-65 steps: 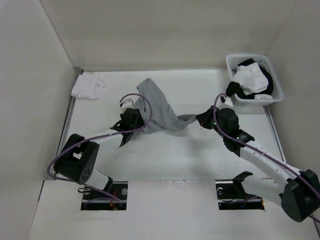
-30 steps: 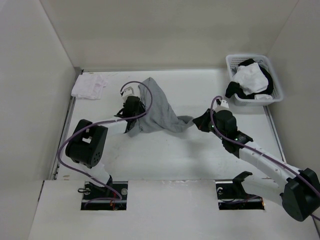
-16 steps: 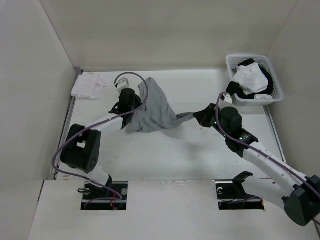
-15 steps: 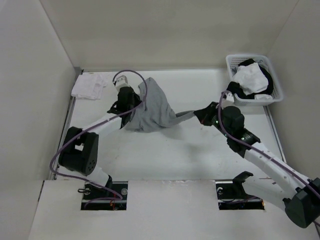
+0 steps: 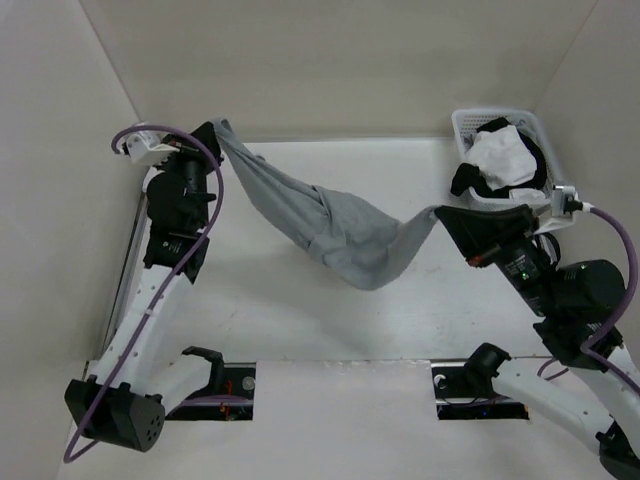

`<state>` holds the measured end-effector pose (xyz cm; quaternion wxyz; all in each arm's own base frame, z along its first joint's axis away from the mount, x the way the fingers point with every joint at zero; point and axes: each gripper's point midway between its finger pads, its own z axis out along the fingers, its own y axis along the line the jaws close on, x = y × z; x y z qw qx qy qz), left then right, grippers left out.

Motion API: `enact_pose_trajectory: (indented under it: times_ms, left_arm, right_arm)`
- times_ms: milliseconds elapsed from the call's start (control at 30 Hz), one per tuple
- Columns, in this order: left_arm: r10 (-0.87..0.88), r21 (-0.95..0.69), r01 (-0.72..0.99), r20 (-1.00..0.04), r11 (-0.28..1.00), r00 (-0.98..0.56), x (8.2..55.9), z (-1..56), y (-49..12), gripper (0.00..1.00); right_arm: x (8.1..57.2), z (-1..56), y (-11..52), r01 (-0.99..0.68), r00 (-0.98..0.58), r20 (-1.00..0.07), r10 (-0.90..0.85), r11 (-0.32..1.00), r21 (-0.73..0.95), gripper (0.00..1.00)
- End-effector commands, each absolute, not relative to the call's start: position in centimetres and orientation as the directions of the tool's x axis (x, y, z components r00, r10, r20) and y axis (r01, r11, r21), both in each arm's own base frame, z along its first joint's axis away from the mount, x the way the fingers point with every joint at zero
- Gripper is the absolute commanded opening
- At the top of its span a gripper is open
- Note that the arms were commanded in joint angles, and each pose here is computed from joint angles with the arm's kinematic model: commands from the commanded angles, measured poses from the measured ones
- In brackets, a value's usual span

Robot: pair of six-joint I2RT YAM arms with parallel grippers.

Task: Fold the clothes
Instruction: Flatten the tank top out

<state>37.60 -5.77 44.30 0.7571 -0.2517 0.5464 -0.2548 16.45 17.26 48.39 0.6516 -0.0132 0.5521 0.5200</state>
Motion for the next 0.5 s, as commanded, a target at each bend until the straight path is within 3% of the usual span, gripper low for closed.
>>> enact_pose_trajectory:
  times_ms: [0,167,267,367,467]
  left_arm:
    - [-0.659,-0.679,-0.071,-0.729,0.731,0.186,40.6,35.5,-3.9,0.01]
    - [-0.688,-0.685,-0.222,-0.722,0.694,0.077,47.0,25.2,-2.0,0.04]
    - [-0.708,-0.683,-0.224,-0.705,0.695,-0.044,51.6,20.6,-3.7,0.06]
    - [-0.687,-0.667,-0.168,-0.718,0.726,-0.116,53.6,20.2,-5.8,0.18]
    - [-0.661,-0.646,-0.143,-0.738,0.750,-0.133,51.9,20.7,-7.1,0.33]
  right_arm:
    - [17.0,42.6,18.1,-0.606,-0.267,-0.747,0.609,0.496,0.622,0.02]
    - [20.3,29.7,19.1,-0.377,-0.434,-0.700,0.568,0.591,0.713,0.02]
    - [23.7,25.2,18.4,-0.242,-0.453,-0.686,0.569,0.663,0.709,0.01]
    - [26.8,23.1,18.3,-0.179,-0.461,-0.680,0.570,0.691,0.700,0.01]
    - [28.6,23.7,18.4,-0.187,-0.437,-0.679,0.590,0.678,0.711,0.01]
